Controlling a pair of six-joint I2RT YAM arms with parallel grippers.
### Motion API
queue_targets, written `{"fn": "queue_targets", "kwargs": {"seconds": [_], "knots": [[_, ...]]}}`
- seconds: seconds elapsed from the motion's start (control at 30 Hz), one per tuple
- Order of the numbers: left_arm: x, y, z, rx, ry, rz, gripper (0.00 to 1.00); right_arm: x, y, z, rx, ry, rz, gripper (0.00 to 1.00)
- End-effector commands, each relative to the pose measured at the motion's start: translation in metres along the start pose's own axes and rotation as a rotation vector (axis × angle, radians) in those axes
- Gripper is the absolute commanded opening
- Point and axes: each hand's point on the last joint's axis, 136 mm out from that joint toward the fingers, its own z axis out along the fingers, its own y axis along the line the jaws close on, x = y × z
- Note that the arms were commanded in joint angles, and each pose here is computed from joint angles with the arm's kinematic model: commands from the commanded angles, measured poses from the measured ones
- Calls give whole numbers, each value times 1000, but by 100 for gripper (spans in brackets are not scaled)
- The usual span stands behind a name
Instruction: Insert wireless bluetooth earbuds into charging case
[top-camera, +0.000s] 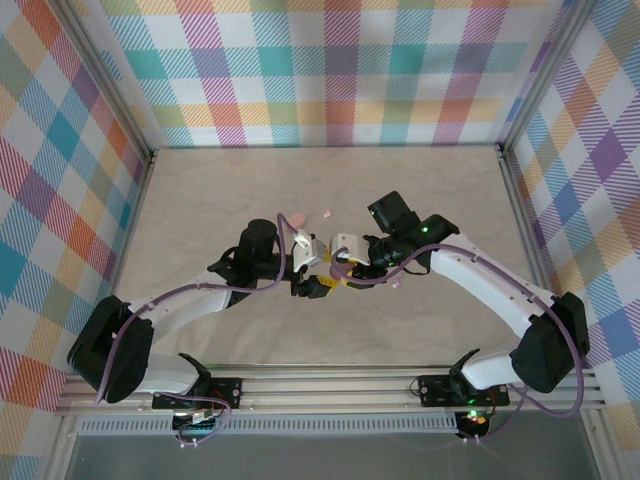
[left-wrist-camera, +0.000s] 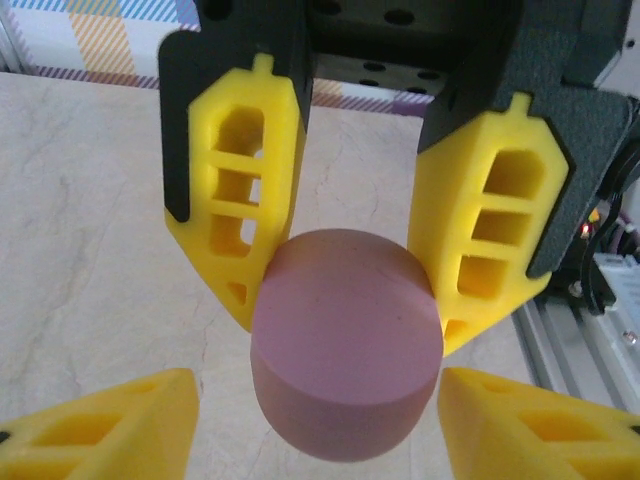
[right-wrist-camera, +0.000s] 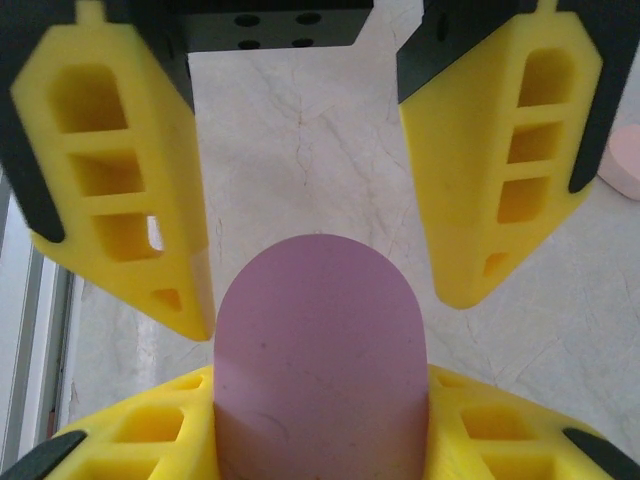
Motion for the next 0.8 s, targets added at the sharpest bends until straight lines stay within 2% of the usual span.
{"fn": "queue_targets", "kwargs": {"seconds": [0.0, 0.17, 0.27, 0.37, 0.53, 0.67, 0.77], "knots": [[-23, -6, 4, 44, -57, 47, 58, -20, 3, -13, -1, -74, -55, 28], [-22, -7, 4, 51, -56, 43, 51, -22, 1, -12, 2, -86, -61, 27], [-22, -8, 4, 55, -58, 39, 43, -23, 1, -10, -2, -97, -59, 28], [-22, -9, 3, 54, -56, 36, 38, -25, -3, -10, 19, -113, -62, 33], [-18, -9, -2, 18, -45, 34, 30, -29, -10, -13, 91, -152, -87, 35], [-18, -10, -7, -3, -48, 26, 22, -31, -13, -16, 123, -170, -92, 48], [-18, -12, -10, -11, -37, 22, 11, -35, -14, -22, 156, -212, -87, 59]]}}
